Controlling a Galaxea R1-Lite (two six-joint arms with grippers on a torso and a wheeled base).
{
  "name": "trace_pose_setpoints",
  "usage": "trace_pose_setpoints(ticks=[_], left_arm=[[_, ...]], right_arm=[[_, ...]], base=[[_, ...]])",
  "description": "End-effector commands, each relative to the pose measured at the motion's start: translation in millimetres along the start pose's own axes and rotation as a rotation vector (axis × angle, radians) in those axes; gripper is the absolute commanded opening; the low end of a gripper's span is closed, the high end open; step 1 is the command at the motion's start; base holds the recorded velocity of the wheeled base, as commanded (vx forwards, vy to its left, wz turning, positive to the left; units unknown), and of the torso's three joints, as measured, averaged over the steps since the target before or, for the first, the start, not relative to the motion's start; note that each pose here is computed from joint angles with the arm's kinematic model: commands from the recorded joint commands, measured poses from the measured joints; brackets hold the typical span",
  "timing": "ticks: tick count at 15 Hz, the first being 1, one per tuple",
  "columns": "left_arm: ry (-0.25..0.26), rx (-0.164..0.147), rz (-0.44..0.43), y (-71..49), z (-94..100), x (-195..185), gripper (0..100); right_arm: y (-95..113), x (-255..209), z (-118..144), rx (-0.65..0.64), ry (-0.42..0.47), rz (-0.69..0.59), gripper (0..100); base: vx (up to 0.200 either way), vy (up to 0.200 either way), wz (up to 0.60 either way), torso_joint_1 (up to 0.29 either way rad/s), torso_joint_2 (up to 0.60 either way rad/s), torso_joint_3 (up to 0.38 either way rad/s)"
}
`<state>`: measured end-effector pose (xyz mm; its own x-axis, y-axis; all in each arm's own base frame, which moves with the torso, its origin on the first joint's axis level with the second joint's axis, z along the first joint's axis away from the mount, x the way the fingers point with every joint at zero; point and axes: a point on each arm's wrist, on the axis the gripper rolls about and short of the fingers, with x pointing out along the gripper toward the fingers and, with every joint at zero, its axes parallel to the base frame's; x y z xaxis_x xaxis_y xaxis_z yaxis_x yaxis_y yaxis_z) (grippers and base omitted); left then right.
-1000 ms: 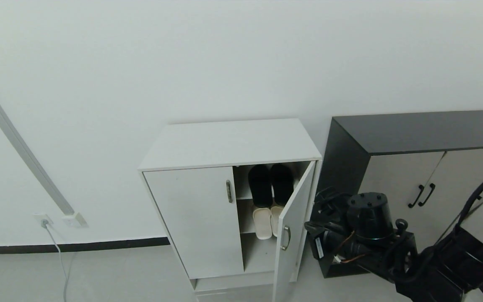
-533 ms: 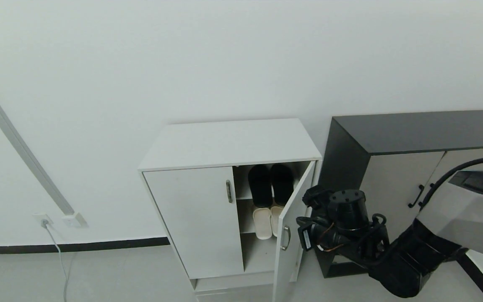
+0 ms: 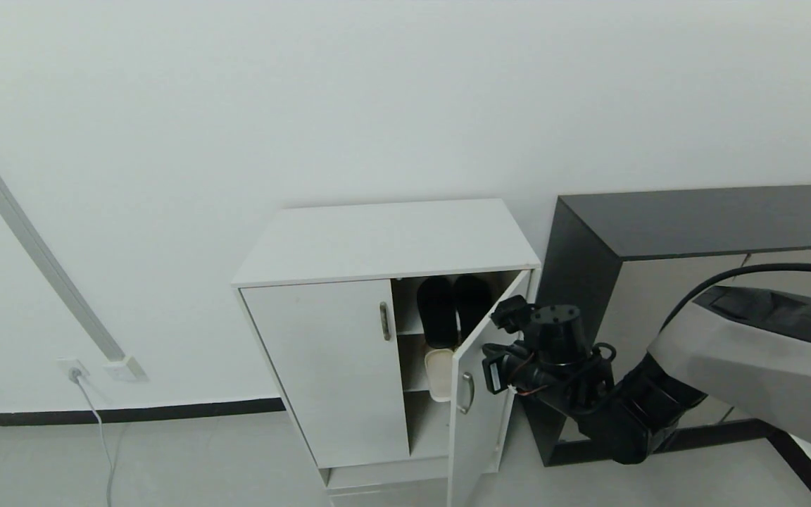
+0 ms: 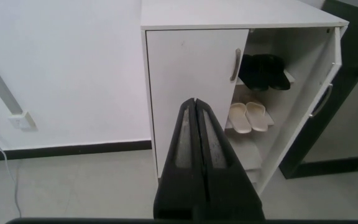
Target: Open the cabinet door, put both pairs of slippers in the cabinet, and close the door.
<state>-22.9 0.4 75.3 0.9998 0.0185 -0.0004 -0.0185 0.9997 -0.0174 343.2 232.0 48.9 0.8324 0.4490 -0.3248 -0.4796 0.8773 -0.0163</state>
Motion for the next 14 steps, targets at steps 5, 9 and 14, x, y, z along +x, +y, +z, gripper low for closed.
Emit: trace_pose_setpoints(ticks=[5, 9, 14], left_arm=[[0.001, -0.001, 0.001, 0.0, 0.0, 0, 0], [0.001, -0.001, 0.001, 0.0, 0.0, 0, 0], [0.001, -0.001, 0.001, 0.0, 0.0, 0, 0]], right_arm=[[-16, 25, 13, 0.017, -0.074, 0.001, 0], [-32, 48, 10, 0.029, -0.099, -0.034, 0], [-44, 66, 10, 0.035, -0.134, -0.024, 0]], base=[[0.0, 0.0, 0.0, 0.0, 0.0, 0.0], [0.0, 0.0, 0.0, 0.0, 0.0, 0.0], [0.0, 0.0, 0.0, 0.0, 0.0, 0.0]])
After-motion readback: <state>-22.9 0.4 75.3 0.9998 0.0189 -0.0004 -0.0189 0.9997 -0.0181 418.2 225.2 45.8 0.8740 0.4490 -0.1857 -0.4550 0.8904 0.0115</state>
